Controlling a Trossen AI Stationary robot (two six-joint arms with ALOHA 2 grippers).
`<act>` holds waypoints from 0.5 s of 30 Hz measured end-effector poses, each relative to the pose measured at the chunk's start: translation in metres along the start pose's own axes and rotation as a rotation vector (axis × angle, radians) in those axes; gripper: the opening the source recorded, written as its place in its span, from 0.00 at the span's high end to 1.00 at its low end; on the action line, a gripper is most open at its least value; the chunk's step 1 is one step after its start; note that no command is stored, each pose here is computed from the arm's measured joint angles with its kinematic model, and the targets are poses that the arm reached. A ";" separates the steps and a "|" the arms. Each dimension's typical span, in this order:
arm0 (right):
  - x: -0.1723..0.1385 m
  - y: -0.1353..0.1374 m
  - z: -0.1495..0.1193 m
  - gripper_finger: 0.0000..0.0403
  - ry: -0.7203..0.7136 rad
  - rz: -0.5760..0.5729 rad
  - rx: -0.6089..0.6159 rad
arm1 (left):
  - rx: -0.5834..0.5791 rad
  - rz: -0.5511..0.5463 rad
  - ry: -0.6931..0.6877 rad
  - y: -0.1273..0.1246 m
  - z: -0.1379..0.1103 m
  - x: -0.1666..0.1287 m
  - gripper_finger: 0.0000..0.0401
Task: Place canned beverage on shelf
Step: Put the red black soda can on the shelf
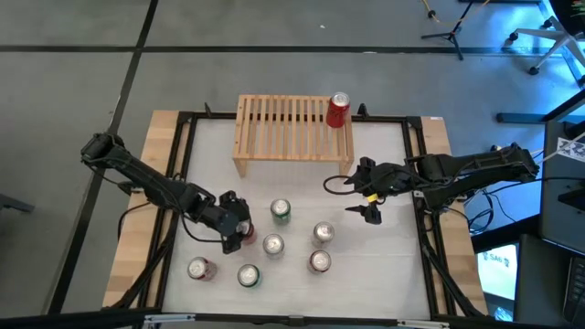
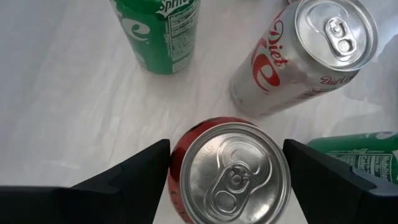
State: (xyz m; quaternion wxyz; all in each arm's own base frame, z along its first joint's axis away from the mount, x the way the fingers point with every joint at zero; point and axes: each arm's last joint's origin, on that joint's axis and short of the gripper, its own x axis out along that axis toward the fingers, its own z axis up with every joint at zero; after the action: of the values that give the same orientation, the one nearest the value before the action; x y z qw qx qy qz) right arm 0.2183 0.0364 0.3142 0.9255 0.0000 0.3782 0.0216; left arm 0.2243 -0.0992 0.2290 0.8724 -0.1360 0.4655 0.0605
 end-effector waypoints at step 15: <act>0.000 0.000 0.000 0.08 0.000 0.000 0.000 | 0.167 -0.012 0.040 0.001 -0.003 0.000 0.26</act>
State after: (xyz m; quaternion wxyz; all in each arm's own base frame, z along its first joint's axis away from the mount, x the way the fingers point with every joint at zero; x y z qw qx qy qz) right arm 0.2183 0.0365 0.3142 0.9254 0.0000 0.3783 0.0218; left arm 0.2220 -0.0990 0.2275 0.8715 -0.0668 0.4855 0.0134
